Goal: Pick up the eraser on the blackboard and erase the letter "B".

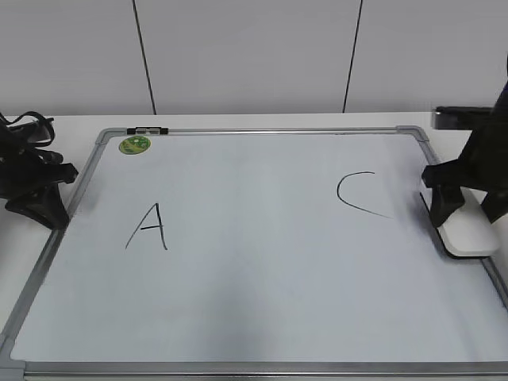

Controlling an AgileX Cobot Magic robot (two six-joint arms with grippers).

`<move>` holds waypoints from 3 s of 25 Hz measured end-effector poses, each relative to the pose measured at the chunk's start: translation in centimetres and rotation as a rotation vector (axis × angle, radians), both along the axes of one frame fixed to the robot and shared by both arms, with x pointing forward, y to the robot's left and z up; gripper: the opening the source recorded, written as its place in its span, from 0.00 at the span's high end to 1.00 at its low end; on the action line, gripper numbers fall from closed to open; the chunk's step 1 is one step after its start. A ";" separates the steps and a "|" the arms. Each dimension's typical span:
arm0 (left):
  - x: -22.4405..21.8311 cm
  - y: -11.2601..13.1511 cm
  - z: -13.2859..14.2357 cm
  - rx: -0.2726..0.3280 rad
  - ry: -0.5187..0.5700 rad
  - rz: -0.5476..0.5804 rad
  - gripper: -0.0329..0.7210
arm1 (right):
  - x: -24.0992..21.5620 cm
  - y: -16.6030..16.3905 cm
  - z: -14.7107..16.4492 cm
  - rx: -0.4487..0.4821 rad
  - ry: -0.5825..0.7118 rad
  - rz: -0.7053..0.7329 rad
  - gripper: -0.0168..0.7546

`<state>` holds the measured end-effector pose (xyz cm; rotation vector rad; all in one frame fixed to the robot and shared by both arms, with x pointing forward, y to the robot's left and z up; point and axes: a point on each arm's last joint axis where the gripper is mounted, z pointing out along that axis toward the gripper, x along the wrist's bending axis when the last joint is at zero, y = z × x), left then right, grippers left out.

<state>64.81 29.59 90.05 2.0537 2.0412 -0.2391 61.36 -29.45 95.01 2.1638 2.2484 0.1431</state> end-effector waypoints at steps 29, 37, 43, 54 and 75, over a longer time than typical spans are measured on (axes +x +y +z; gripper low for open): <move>0.2 0.1 0.1 0.010 -0.009 -0.006 0.47 | 4.5 0.3 9.4 0.036 -0.155 0.025 0.18; 0.7 -0.1 8.4 -0.005 -0.102 -0.043 0.34 | 1.5 0.5 15.9 0.055 -0.305 0.031 0.21; -1.2 0.1 15.2 0.029 -0.199 -0.041 0.34 | -3.3 0.6 21.9 0.066 -0.452 0.036 0.21; -9.8 -2.5 27.8 0.031 -0.516 -0.071 0.34 | -15.7 0.6 22.4 0.052 -0.474 0.039 0.21; -35.6 -0.8 20.7 0.156 -0.636 -0.032 0.34 | -33.6 0.4 16.5 0.031 -0.687 0.024 0.21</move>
